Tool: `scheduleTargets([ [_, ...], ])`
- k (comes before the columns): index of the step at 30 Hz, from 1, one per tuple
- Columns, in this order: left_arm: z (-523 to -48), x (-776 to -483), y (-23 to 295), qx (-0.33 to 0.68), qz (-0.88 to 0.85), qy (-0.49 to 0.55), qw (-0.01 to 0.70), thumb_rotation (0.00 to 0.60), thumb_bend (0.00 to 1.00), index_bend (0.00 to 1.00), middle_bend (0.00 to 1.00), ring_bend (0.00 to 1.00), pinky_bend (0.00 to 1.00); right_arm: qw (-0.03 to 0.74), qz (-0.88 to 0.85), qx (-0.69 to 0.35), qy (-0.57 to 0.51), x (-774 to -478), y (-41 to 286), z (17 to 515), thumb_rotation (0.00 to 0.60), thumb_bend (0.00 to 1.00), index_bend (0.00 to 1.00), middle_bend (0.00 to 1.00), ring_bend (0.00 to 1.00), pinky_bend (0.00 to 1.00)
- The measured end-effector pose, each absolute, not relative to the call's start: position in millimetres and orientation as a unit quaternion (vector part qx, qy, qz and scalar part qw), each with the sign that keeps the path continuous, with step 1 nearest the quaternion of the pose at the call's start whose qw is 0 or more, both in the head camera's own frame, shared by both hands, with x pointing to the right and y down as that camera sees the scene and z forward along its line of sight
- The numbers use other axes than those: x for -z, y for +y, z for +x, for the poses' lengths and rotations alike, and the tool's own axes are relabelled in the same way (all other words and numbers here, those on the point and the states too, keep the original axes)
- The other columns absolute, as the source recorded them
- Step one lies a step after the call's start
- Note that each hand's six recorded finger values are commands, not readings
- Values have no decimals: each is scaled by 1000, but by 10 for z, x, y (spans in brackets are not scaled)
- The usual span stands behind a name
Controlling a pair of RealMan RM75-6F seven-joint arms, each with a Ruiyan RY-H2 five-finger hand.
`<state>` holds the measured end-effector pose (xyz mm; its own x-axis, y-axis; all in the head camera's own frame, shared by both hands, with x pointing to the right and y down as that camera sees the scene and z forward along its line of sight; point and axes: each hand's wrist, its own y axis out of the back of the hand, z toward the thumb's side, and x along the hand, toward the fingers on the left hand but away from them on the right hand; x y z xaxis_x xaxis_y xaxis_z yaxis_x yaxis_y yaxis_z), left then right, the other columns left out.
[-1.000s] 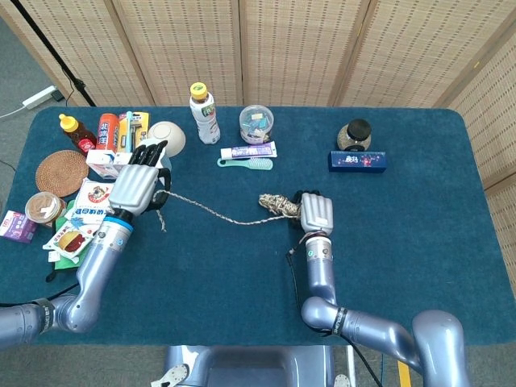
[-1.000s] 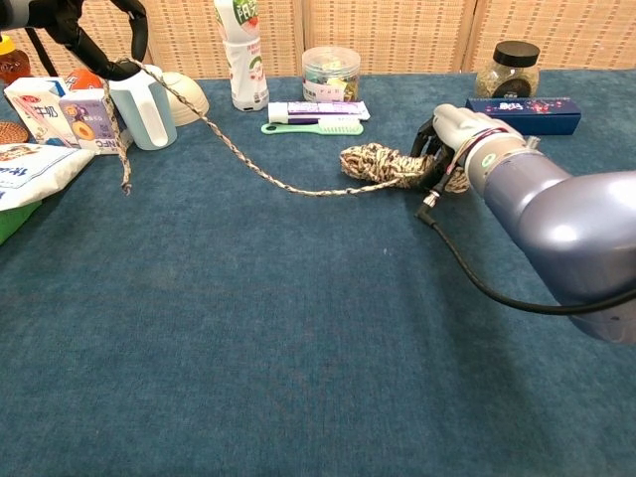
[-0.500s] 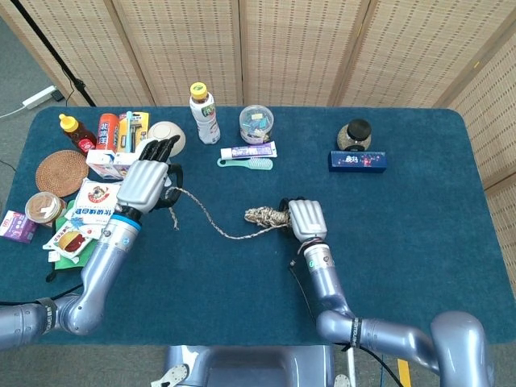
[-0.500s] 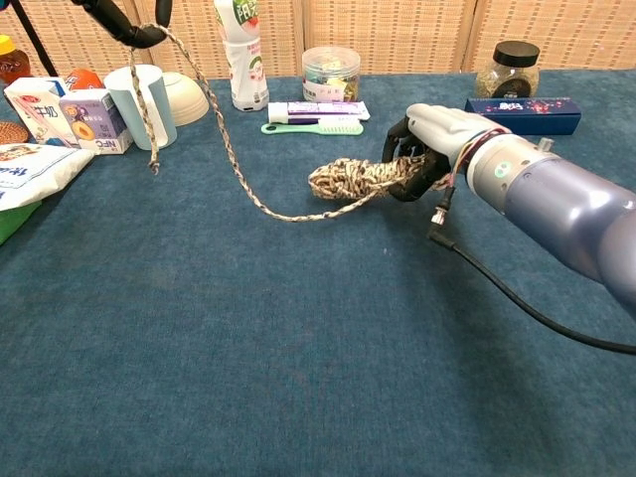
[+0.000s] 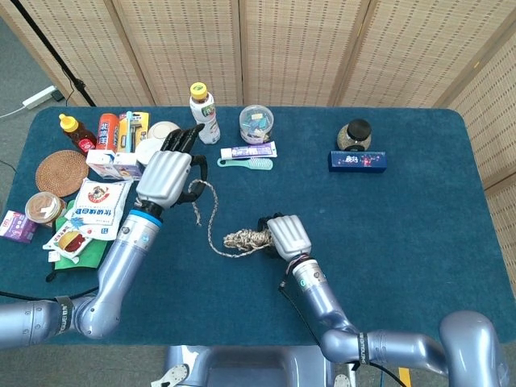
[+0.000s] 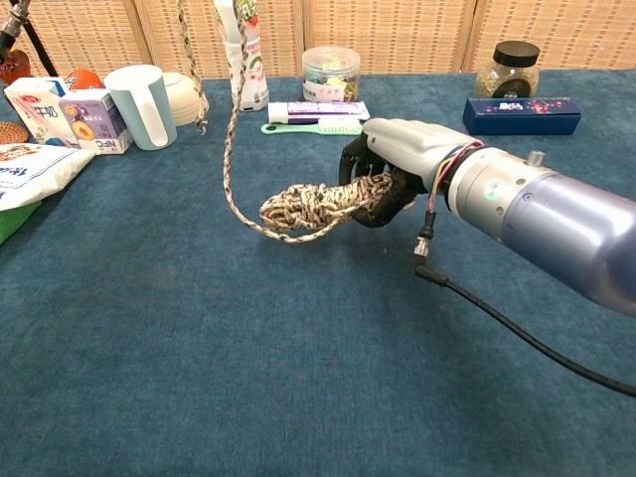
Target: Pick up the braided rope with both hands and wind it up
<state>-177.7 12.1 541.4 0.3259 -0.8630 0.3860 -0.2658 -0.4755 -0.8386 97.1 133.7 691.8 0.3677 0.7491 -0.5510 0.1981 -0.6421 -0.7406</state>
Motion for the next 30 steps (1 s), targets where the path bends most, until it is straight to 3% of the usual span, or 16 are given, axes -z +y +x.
scheduleTargets([
  [10,-1420,-5304,-47,415,-757,413,292,600,402,608,0,0,0,298,-794,-451,-279,-6766,1593,815,600,595,669,519,375,549],
  [18,-1229,-5213,-126,401,-750,426,309,600,401,608,0,0,0,282,-809,-440,-269,-6718,1680,772,600,595,670,521,376,549],
  [30,-1156,-5446,-276,402,-739,441,313,600,402,608,0,0,0,224,-857,-379,-267,-6364,1831,676,600,595,672,525,377,549],
])
